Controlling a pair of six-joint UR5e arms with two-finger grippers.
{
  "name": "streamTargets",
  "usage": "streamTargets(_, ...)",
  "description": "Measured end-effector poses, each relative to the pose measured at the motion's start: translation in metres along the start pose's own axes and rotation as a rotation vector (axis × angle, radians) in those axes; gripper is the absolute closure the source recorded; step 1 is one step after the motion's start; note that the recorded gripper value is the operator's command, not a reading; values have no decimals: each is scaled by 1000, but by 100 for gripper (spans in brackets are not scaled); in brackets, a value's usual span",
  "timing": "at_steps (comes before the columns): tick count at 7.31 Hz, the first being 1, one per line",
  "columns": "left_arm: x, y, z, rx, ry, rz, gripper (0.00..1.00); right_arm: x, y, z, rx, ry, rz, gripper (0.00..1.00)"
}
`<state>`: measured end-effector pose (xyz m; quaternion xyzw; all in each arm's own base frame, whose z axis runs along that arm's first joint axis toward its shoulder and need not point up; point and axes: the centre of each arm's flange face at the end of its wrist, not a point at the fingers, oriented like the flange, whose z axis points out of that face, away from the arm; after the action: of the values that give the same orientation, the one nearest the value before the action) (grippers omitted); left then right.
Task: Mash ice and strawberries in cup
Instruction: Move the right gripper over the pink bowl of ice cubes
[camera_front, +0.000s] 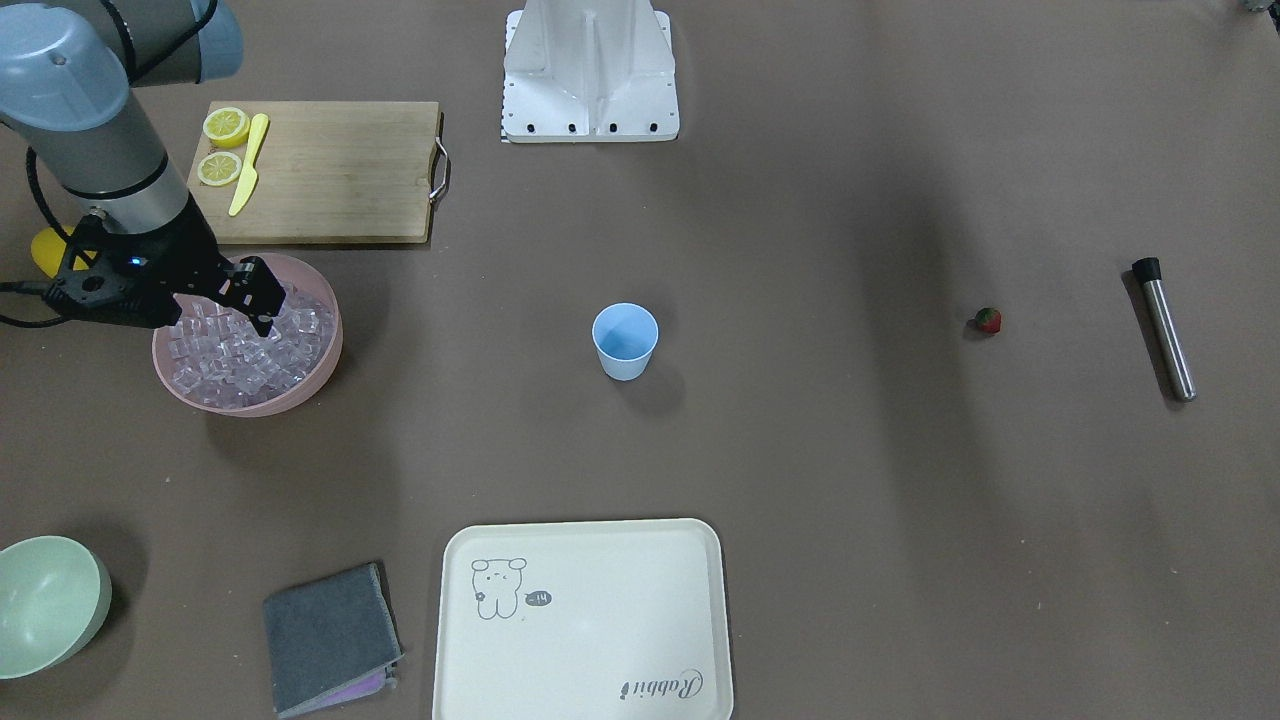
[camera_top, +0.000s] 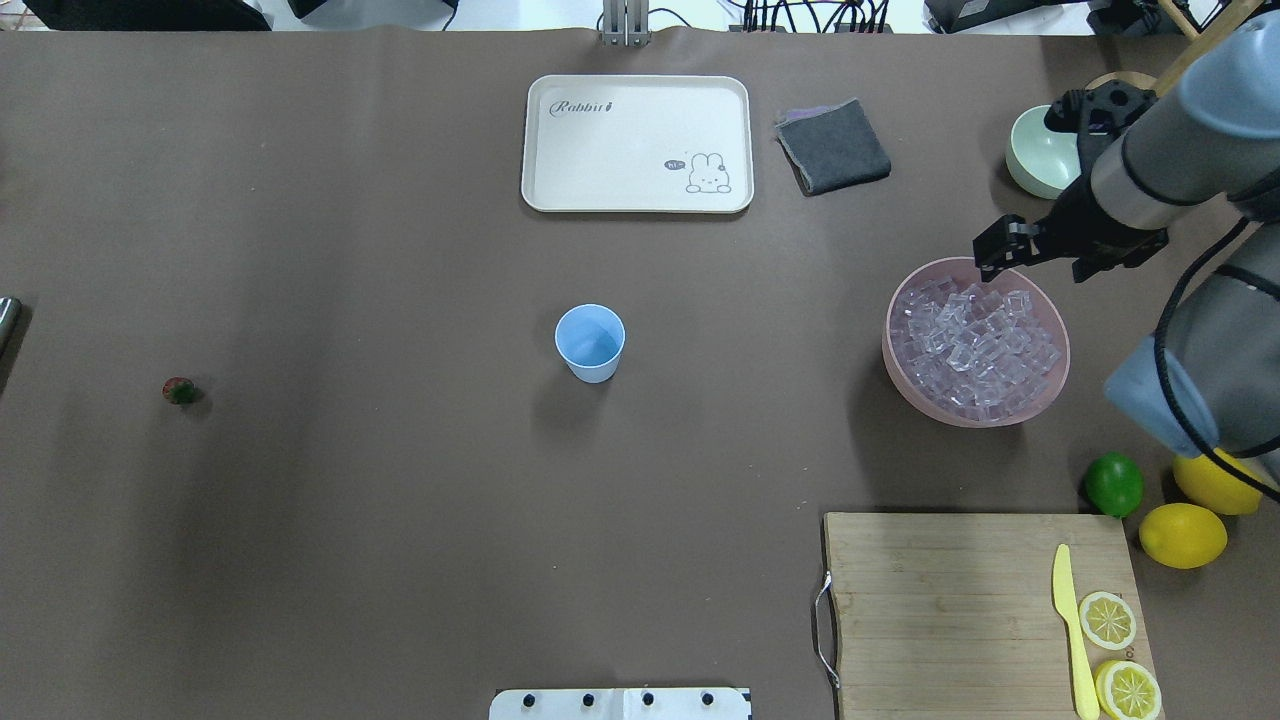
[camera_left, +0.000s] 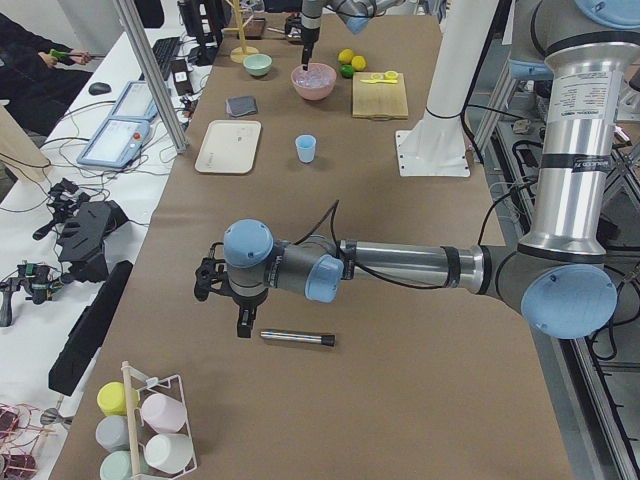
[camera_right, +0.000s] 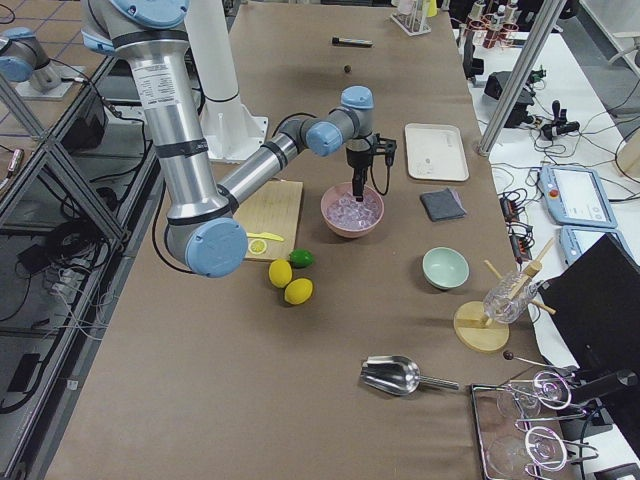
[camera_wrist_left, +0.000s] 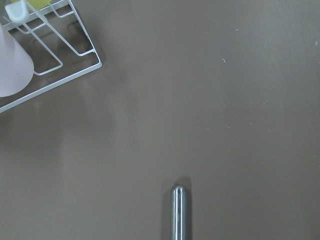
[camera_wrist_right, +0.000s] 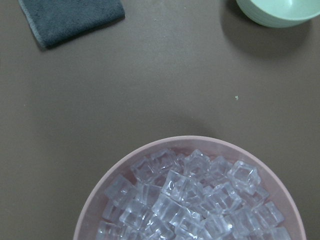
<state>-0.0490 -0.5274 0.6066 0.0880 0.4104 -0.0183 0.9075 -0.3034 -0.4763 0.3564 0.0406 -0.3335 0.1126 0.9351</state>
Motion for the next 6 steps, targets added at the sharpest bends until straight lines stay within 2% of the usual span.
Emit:
streamTargets(3,1,3,-3,6,0,2,2,-10,16,12,49,40,182,6)
streamTargets(6,2,4,-6,10,0,5,2,-24,51,34,126,81,350,9)
